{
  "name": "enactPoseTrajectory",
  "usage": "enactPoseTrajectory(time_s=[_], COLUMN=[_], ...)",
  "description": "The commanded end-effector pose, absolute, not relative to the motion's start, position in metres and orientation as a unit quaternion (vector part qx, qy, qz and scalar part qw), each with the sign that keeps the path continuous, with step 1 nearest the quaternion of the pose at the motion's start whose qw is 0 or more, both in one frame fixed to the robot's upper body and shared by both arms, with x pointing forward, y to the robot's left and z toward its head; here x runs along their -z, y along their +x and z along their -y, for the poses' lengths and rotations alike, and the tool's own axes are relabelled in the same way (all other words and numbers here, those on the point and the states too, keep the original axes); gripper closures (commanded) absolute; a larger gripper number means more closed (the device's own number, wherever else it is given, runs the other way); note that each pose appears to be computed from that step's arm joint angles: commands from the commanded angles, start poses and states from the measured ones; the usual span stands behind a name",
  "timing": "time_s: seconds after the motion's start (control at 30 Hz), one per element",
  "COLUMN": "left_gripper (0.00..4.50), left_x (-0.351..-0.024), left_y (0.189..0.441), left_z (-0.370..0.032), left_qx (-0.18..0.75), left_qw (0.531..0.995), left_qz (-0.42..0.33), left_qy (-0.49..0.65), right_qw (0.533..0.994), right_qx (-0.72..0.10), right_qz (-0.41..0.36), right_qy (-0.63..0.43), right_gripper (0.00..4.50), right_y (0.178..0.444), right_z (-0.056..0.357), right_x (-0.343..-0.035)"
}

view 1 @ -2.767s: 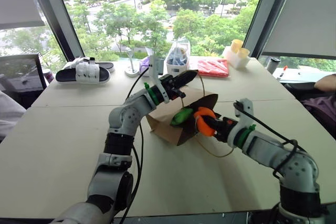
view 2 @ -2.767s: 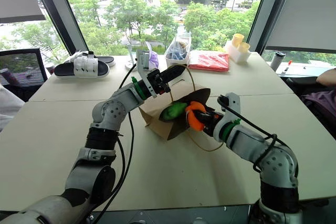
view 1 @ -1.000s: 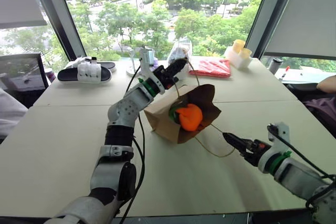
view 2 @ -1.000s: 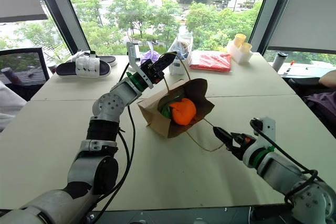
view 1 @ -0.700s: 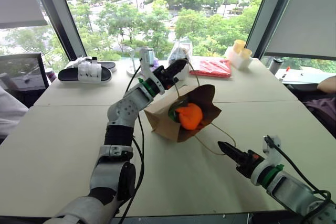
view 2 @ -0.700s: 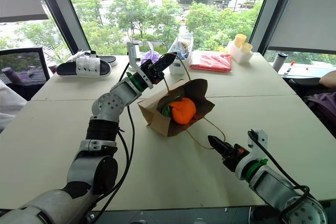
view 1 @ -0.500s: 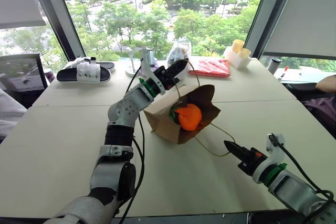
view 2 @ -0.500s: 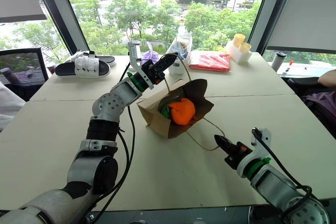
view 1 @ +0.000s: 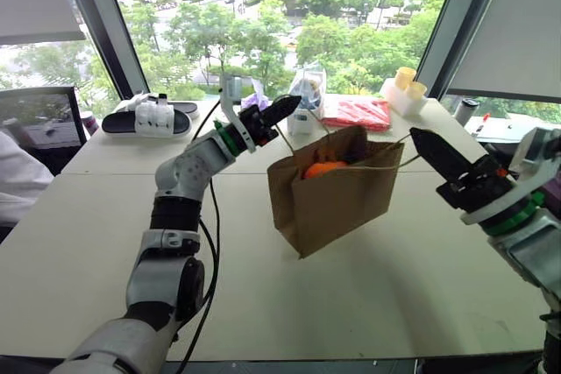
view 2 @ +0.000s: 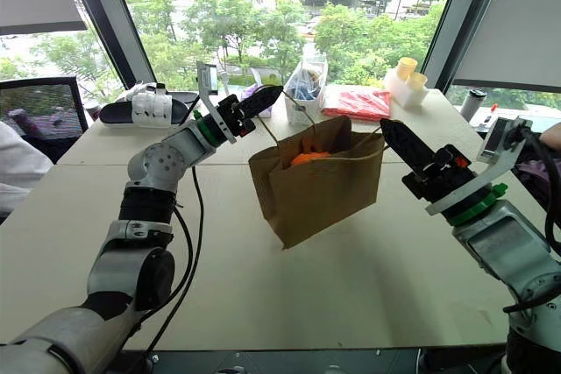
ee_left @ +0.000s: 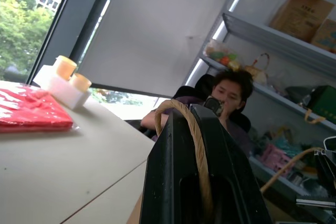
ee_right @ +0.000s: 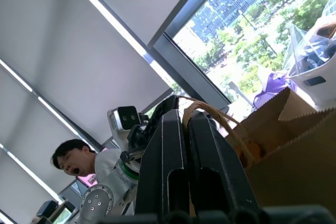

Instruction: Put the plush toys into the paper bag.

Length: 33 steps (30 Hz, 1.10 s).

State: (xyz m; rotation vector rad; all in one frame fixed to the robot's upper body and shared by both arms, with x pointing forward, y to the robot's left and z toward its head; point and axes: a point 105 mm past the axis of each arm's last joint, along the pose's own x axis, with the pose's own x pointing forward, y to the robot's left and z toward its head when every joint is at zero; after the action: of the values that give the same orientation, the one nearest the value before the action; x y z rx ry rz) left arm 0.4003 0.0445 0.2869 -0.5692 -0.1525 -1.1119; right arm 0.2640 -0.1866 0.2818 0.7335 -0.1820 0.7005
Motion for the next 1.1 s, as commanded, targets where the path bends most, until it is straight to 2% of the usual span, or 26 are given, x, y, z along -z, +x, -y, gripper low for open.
enactPoseTrajectory(time_s=[0.03, 0.17, 0.27, 0.33, 0.5, 0.53, 0.67, 0.8, 0.87, 0.97, 1.1], left_gripper=[4.5, 4.5, 3.68, 2.81, 0.19, 0.03, 0.03, 0.03, 0.03, 0.0, 0.0], left_x=[-0.292, -0.281, -0.274, -0.274, -0.275, -0.274, -0.276, -0.265, -0.254, -0.232, -0.217], left_y=[0.396, 0.395, 0.398, 0.401, 0.403, 0.403, 0.397, 0.381, 0.375, 0.369, 0.359], left_z=[-0.037, -0.033, -0.036, -0.04, -0.045, -0.048, -0.078, -0.1, -0.11, -0.123, -0.13], left_qx=[0.521, 0.514, 0.508, 0.503, 0.509, 0.509, 0.517, 0.537, 0.536, 0.523, 0.509], left_qw=[0.807, 0.809, 0.814, 0.814, 0.812, 0.813, 0.805, 0.806, 0.816, 0.836, 0.849], left_qz=[0.087, 0.071, 0.067, 0.067, 0.065, 0.063, 0.067, 0.05, 0.033, 0.006, -0.005], left_qy=[-0.264, -0.276, -0.273, -0.281, -0.28, -0.275, -0.283, -0.243, -0.215, -0.166, -0.141], right_qw=[0.874, 0.881, 0.892, 0.893, 0.884, 0.877, 0.866, 0.878, 0.877, 0.88, 0.881], right_qx=[-0.338, -0.326, -0.312, -0.321, -0.365, -0.383, -0.385, -0.385, -0.394, -0.396, -0.409], right_qz=[0.066, 0.052, 0.049, 0.043, 0.042, 0.045, 0.059, -0.025, -0.045, -0.054, -0.062], right_qy=[0.343, 0.34, 0.324, 0.313, 0.289, 0.287, 0.315, 0.283, 0.272, 0.256, 0.231], right_gripper=[4.46, 4.46, 3.61, 2.7, 0.09, 0.0, 0.0, 0.0, 0.0, 0.88, 2.95], right_y=[0.266, 0.267, 0.269, 0.266, 0.248, 0.24, 0.219, 0.218, 0.222, 0.239, 0.255], right_z=[0.182, 0.182, 0.184, 0.181, 0.174, 0.17, 0.177, 0.16, 0.15, 0.138, 0.122], right_x=[-0.27, -0.257, -0.249, -0.245, -0.243, -0.244, -0.232, -0.195, -0.187, -0.18, -0.176])
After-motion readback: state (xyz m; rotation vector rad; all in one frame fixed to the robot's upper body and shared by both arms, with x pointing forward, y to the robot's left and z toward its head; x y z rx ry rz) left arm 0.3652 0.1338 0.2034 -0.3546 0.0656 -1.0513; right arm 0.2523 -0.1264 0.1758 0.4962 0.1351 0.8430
